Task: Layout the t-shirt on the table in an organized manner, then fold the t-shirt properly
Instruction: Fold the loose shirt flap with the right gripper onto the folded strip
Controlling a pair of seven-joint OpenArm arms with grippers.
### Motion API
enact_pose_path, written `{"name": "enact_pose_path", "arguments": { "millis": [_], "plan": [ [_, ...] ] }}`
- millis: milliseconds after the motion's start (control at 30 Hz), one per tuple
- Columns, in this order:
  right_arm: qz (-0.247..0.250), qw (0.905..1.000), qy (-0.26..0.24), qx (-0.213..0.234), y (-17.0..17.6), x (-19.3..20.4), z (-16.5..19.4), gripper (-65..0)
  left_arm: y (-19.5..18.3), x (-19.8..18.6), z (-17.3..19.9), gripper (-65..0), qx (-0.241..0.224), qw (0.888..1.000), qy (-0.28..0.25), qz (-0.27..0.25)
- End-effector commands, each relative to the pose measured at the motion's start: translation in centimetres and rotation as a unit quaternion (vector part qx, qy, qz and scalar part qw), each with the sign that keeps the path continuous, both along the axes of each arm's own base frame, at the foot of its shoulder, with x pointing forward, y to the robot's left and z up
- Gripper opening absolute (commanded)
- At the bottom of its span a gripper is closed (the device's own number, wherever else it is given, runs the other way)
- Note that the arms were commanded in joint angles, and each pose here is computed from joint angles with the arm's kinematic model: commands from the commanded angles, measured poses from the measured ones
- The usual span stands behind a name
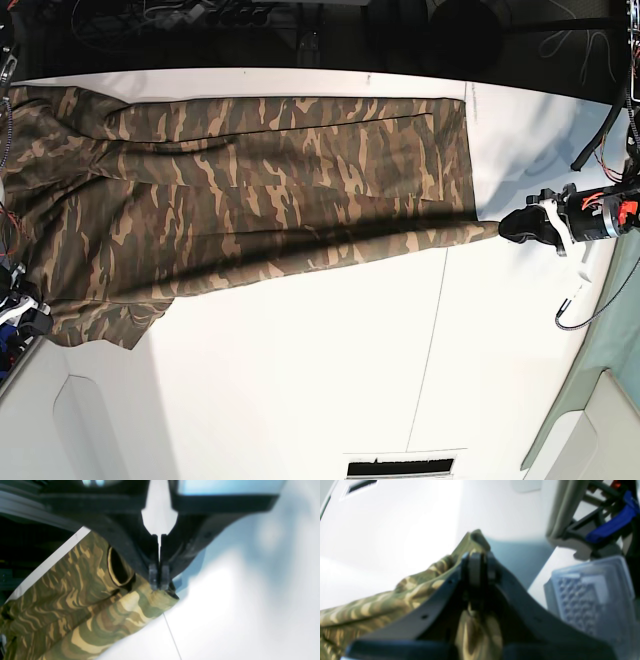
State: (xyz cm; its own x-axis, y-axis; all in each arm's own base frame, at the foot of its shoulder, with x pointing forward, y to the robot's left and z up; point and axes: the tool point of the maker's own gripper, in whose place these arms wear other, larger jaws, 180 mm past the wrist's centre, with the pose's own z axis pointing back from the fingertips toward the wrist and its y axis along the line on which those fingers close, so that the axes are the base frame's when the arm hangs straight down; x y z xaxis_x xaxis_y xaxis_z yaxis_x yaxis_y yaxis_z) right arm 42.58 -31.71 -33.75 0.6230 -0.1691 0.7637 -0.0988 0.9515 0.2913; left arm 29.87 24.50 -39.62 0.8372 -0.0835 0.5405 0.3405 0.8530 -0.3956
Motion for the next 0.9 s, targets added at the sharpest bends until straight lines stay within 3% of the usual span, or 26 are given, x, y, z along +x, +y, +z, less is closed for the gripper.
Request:
{"name": "enact_pose_path", "arguments": {
  "millis": [0, 167, 300, 467, 567, 633, 667, 767, 800, 867],
  "plan": [
    [-0.009, 0.9993, -0.035, 0.000, -1.3, 0.9, 2.9, -65.0, 0.6, 0.9, 1.6, -65.0, 0.000, 1.000, -0.020, -0.004],
    [-0.018, 0.9989, -0.031, 0.030, -1.9, -2.2, 2.7, -65.0, 0.1, -0.9, 1.4, -65.0, -0.025, 0.999, 0.022, -0.017],
    [-0.042, 0.9979, -0.024, 0.042, -3.2, -6.8, 1.4, -65.0, 0.7, -2.5, 0.4, -65.0, -0.016, 0.999, 0.043, -0.016],
    [-0.088, 0.9942, 0.025, 0.056, -4.2, -13.3, -3.4, -65.0, 0.7, -4.0, -0.7, -65.0, -0.018, 0.998, 0.057, -0.011],
    [-0.101, 0.9899, 0.059, 0.081, -2.7, -16.4, -6.8, -65.0, 0.5, -4.4, -1.1, -65.0, -0.021, 0.998, 0.059, -0.009],
    [-0.114, 0.9870, 0.056, 0.099, -1.7, -17.2, -8.0, -65.0, 0.1, -4.4, -1.4, -65.0, -0.022, 0.998, 0.060, -0.011],
    [-0.120, 0.9861, 0.051, 0.103, -1.4, -17.4, -8.3, -59.8, -0.2, -4.3, -1.5, -65.0, -0.023, 0.998, 0.059, -0.012],
    [-0.124, 0.9854, 0.040, 0.109, -1.0, -17.0, -8.2, -31.6, -1.0, -4.5, -2.2, -65.0, -0.020, 0.998, 0.063, -0.016],
    [-0.123, 0.9858, 0.036, 0.109, -1.0, -16.6, -7.9, -27.4, -1.1, -4.7, -2.5, -65.0, -0.016, 0.998, 0.065, -0.019],
    [-0.125, 0.9860, 0.018, 0.109, -1.4, -15.5, -6.9, -26.8, -1.3, -4.9, -3.0, -65.0, -0.005, 0.997, 0.070, -0.023]
  ]
}}
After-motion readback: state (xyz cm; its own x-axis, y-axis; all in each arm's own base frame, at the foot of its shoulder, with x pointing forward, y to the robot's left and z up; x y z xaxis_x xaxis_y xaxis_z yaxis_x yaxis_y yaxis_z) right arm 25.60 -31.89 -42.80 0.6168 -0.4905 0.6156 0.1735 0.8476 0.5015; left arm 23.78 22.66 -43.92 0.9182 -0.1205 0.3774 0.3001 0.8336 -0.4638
